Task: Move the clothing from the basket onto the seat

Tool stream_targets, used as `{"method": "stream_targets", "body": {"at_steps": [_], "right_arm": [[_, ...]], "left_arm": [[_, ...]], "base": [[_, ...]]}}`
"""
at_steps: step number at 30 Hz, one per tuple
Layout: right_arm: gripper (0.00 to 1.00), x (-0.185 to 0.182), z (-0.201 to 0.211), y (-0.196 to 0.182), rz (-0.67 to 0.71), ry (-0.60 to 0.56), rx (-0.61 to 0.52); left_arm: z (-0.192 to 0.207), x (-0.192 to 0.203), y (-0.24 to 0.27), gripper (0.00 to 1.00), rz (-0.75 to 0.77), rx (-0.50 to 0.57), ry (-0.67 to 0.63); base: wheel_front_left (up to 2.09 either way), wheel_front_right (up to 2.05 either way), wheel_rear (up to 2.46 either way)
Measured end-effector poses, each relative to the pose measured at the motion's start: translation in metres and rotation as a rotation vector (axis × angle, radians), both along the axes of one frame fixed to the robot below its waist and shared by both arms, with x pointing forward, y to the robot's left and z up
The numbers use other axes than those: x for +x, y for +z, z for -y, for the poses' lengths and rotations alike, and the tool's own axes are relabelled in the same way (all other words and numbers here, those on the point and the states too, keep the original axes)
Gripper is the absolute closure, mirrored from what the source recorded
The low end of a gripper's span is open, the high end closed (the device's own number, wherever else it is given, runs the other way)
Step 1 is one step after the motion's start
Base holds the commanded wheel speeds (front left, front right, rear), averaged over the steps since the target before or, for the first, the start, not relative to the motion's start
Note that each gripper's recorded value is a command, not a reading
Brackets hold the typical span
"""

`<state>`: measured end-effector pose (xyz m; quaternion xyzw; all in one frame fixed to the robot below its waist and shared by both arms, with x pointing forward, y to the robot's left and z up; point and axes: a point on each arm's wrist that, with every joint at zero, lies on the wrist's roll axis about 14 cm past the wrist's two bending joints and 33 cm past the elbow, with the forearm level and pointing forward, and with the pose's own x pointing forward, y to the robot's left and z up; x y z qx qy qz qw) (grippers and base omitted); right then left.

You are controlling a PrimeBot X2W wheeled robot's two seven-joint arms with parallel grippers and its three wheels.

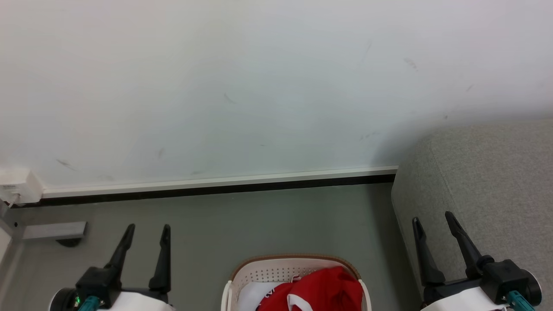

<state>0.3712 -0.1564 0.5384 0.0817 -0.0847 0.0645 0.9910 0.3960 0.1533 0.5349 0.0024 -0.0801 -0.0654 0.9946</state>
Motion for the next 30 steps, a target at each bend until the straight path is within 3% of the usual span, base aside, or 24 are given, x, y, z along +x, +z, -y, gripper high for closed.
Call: {"method": "stream_targets", "body": {"at_steps": [17, 30], "right_arm": [[0.0, 0.0, 0.003, -0.002, -0.007, -0.007, -0.001], [0.0, 0.004, 0.023, -0.007, -0.02, -0.067, -0.034]], "left_arm": [[-0.002, 0.002, -0.001, 0.0, -0.003, -0.011, 0.007], [0.019, 0.02, -0.018, 0.0, -0.054, -0.062, -0.059]], "base": [[0.0, 0.0, 0.0], [0.0, 0.0, 0.0]]}}
